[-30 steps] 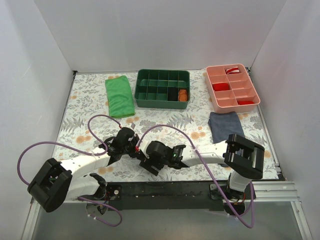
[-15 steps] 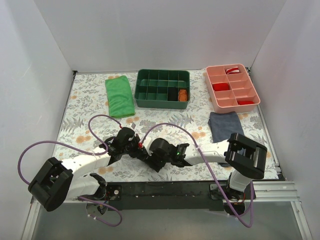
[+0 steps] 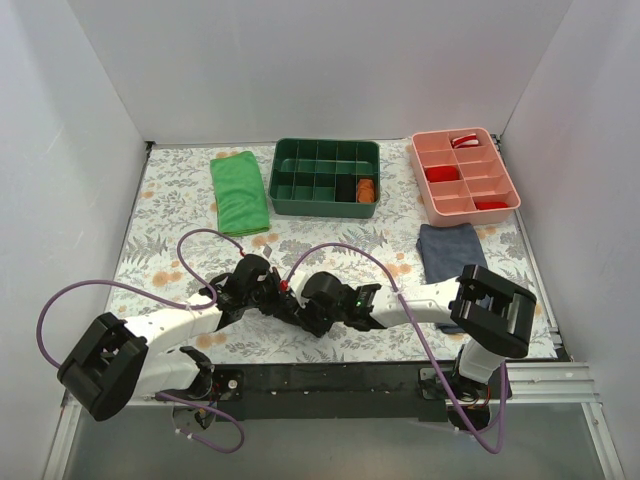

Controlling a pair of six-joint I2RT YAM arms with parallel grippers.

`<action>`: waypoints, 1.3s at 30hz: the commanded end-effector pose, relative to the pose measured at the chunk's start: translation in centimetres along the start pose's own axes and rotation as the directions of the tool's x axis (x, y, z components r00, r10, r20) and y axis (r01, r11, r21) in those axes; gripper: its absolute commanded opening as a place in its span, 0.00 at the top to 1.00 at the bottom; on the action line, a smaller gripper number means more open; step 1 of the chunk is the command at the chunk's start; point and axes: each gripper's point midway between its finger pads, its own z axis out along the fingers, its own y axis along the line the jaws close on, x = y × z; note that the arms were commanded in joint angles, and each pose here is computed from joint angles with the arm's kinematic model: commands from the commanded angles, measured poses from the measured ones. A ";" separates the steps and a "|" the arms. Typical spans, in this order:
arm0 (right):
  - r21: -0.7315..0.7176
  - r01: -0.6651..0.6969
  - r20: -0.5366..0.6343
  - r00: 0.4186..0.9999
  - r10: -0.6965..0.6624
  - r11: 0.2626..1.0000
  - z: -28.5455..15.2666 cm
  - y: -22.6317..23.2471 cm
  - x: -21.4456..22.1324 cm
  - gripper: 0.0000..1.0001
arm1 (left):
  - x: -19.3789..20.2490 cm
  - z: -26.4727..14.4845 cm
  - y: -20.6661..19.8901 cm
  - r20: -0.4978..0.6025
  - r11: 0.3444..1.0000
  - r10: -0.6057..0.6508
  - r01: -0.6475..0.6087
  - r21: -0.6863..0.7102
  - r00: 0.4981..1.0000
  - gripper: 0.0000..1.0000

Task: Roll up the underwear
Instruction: Pick up the underwear from the center of the board.

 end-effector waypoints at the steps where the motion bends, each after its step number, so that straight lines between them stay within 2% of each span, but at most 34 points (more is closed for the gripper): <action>1: -0.019 -0.018 -0.107 0.994 0.016 1.000 0.7 0.1 3.2 0.58 | 3.1 -0.2 3.9 -0.116 0.992 0.010 -0.024 -0.125 0.993 1.00; 5: 0.005 -0.051 -0.138 0.989 0.051 0.999 1.1 -0.1 4.2 0.62 | 3.2 -0.2 4.0 -0.116 0.991 0.009 -0.024 -0.128 0.993 1.00; 7: 0.024 -0.066 -0.160 0.985 0.069 0.998 1.3 -0.3 4.9 0.77 | 3.1 -0.2 4.0 -0.110 0.991 0.007 -0.022 -0.131 0.994 1.00; 8: 0.026 -0.070 -0.164 0.984 0.074 0.997 1.3 -0.3 5.2 0.80 | 3.0 -0.2 4.0 -0.109 0.991 0.007 -0.022 -0.134 0.994 1.00; 9: 0.044 -0.095 -0.171 0.980 0.101 0.994 1.4 -0.5 5.5 0.92 | 2.9 -0.2 4.1 -0.103 0.990 0.005 -0.019 -0.139 0.995 1.00; 10: 0.064 -0.100 -0.176 0.978 0.109 0.993 1.4 -0.8 5.7 0.98 | 2.9 -0.2 4.1 -0.101 0.990 0.005 -0.019 -0.142 0.995 1.00; 15: 0.089 -0.131 -0.162 0.976 0.144 0.987 1.1 -1.0 5.7 0.99 | 1.9 -0.5 3.9 -0.068 0.987 0.008 -0.019 -0.161 0.998 0.98; 18: 0.088 -0.139 -0.142 0.978 0.150 0.986 0.7 -0.9 5.0 0.99 | 0.6 -0.9 3.3 -0.020 0.986 0.016 -0.019 -0.165 1.000 0.79; 20: 0.081 -0.145 -0.126 0.980 0.154 0.986 0.4 -0.8 4.2 0.99 | -0.7 -1.3 2.3 0.026 0.989 0.023 -0.019 -0.147 0.999 0.60; 22: 0.087 -0.148 -0.104 0.982 0.156 0.985 0.2 -0.8 3.4 0.99 | -1.4 -1.7 1.8 0.048 0.990 0.024 -0.017 -0.143 0.999 0.54; 23: 0.096 -0.146 -0.128 0.979 0.157 0.985 -0.2 -1.0 3.9 0.99 | -2.3 -2.1 0.8 0.078 0.992 0.025 -0.015 -0.126 0.997 0.45; 27: 0.102 -0.160 -0.110 0.979 0.171 0.982 -0.7 -1.1 2.8 0.99 | -4.7 -3.3 1.0 0.168 0.982 0.005 0.026 -0.186 0.986 0.38; 34: 0.096 -0.230 -0.079 0.968 0.238 0.968 -1.8 -1.5 1.7 0.99 | -7.3 -6.4 1.7 0.313 0.969 -0.030 0.104 -0.223 0.949 0.33; 39: 0.089 -0.302 -0.020 0.952 0.305 0.949 -3.0 -2.7 -0.1 0.99 | -7.1 -7.2 2.3 0.327 0.966 -0.035 0.116 -0.230 0.944 0.32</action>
